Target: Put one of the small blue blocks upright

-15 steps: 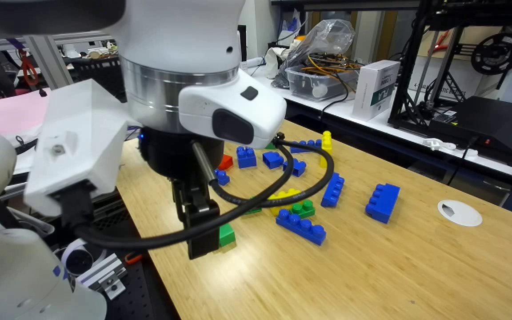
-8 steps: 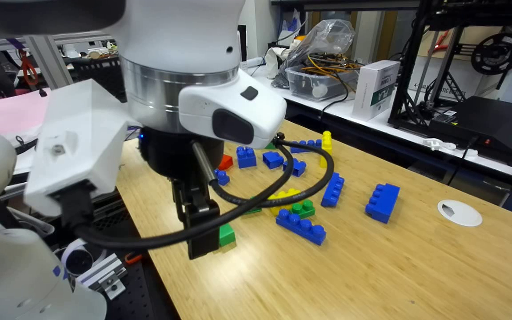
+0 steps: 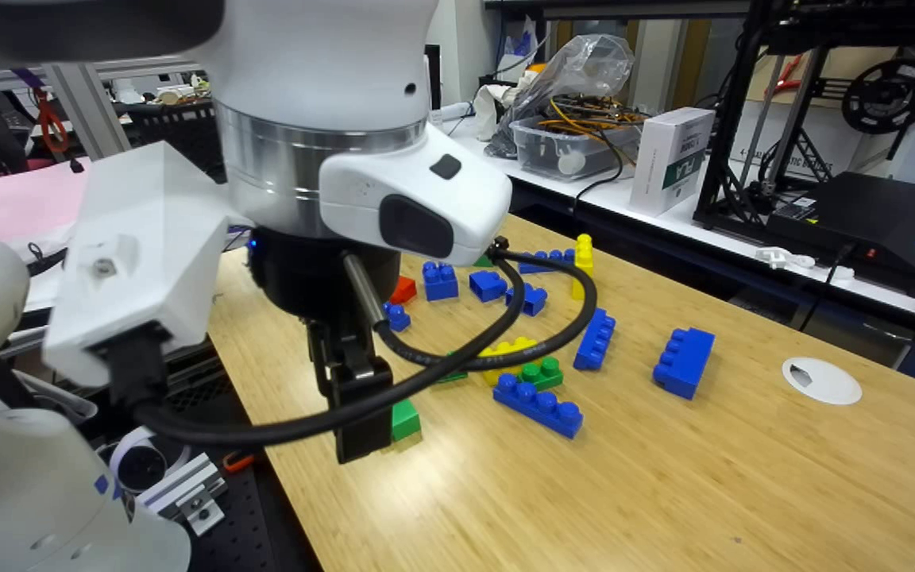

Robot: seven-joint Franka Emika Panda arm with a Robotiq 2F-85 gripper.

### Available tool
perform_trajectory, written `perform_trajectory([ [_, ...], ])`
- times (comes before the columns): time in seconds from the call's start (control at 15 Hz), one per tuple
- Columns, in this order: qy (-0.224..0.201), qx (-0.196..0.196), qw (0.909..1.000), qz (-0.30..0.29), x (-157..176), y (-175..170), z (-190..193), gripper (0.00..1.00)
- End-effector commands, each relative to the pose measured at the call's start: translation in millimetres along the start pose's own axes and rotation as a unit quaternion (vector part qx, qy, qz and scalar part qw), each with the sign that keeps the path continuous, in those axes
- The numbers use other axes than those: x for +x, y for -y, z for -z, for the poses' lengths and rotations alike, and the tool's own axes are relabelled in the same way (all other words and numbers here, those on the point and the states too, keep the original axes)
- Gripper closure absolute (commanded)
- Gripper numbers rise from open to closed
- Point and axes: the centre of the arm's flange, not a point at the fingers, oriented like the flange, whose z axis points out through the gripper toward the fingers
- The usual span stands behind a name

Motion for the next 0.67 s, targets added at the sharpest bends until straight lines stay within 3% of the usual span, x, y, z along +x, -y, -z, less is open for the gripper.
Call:
perform_trajectory([
  [0.0,0.0,0.0,1.0,0.0,0.0,0.0,0.0,0.0],
  [0.4,-0.001,0.001,1.0,0.007,2.5,3.2,0.8,0.0],
  [0.6,-0.005,0.003,0.9997,0.023,19.6,12.4,2.4,0.0],
])
